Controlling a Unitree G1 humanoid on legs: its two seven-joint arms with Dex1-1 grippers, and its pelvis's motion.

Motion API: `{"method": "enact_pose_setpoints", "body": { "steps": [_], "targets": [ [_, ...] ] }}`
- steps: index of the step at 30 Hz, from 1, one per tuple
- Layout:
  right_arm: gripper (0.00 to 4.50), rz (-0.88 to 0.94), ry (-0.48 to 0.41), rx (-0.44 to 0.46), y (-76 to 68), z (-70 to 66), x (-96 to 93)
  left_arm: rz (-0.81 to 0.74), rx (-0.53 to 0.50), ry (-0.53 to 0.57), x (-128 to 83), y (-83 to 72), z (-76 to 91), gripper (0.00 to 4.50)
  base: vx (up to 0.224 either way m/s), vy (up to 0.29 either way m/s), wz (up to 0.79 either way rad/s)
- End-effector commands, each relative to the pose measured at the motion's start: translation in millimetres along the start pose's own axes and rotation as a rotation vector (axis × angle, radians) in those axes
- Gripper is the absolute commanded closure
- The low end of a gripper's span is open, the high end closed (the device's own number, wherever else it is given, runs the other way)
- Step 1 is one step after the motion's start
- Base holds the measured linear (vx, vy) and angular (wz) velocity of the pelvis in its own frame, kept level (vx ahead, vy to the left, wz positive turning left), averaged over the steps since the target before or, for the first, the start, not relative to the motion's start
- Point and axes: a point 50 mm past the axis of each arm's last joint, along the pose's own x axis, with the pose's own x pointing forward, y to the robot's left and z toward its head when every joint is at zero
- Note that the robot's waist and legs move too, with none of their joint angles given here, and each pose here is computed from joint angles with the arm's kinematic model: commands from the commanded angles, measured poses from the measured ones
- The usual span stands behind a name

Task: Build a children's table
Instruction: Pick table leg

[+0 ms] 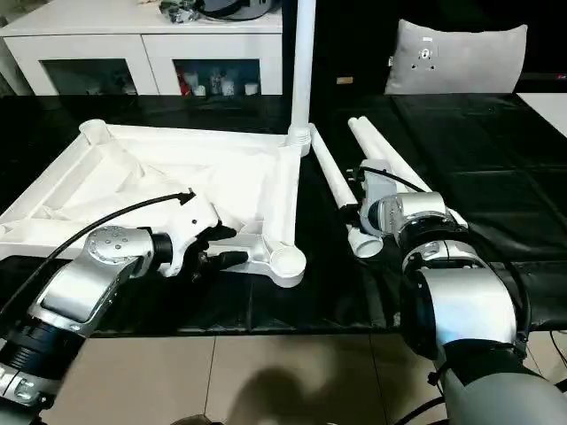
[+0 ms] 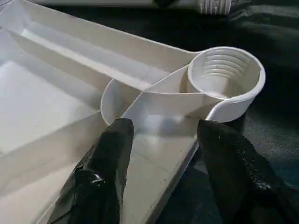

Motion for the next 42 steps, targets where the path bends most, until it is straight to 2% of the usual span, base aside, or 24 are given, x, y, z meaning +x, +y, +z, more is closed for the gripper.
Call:
{"method": "enact_pose_setpoints", "body": {
  "steps": [1,8,17,20,24,25,28,31,33,36,37,38,40,42],
  "targets": [
    [2.65,0.003,0.053,0.006,0.7,-12.2,4.0,-0.017,0.004,-0.004,-0.8,-2.5,2.0,1.96,0.000,0.000,0.00],
    [2.66,-0.002,0.041,0.040,-2.6,-13.7,3.9,-0.032,-0.002,-0.008,-0.6,-4.2,2.9,1.96,0.000,0.000,0.00],
    [2.66,-0.005,-0.023,0.153,-10.4,-13.0,2.4,-0.035,-0.018,-0.033,0.3,-5.0,5.1,1.96,0.000,0.000,0.00],
    [2.66,0.020,-0.082,0.202,-11.7,-9.6,1.7,-0.034,-0.021,-0.042,0.9,-5.2,5.9,1.96,0.000,0.000,0.00],
    [2.66,0.066,-0.221,0.239,-14.4,-0.8,-0.8,-0.017,-0.021,-0.055,0.7,-3.7,6.8,1.96,0.000,0.000,0.00],
    [2.66,0.106,-0.313,0.246,-15.6,5.6,-4.2,0.019,-0.016,-0.077,1.2,-0.8,8.6,1.96,0.000,0.000,0.00],
    [2.66,0.119,-0.362,0.256,-17.1,8.8,-6.7,0.057,-0.018,-0.092,2.7,2.5,10.1,1.96,0.000,0.000,0.00],
    [2.66,0.229,-0.487,0.351,-15.2,18.8,-15.3,0.141,-0.050,-0.173,6.6,9.1,21.3,1.96,0.000,0.000,0.00],
    [2.66,0.273,-0.523,0.376,-14.2,21.2,-18.4,0.161,-0.074,-0.210,7.1,10.8,25.9,1.79,0.000,0.000,0.00],
    [2.66,0.440,-0.660,0.420,-10.3,25.0,-30.3,0.157,-0.180,-0.356,9.3,11.7,49.2,1.68,0.000,0.000,0.00],
    [2.66,0.440,-0.660,0.420,-10.3,25.0,-30.3,0.157,-0.180,-0.356,9.3,11.7,49.2,1.61,0.000,0.000,0.00],
    [2.66,0.555,-0.766,0.442,-6.1,27.4,-40.2,0.170,-0.236,-0.455,9.9,14.2,66.5,1.48,0.000,0.000,0.00],
    [2.66,0.598,-0.802,0.442,-3.6,28.7,-44.4,0.181,-0.269,-0.485,10.1,16.2,71.3,1.37,0.000,0.000,0.00],
    [2.66,0.730,-0.851,0.419,7.4,29.1,-55.5,0.193,-0.372,-0.565,9.8,22.7,84.7,1.30,0.000,0.000,0.00]
  ]
}}
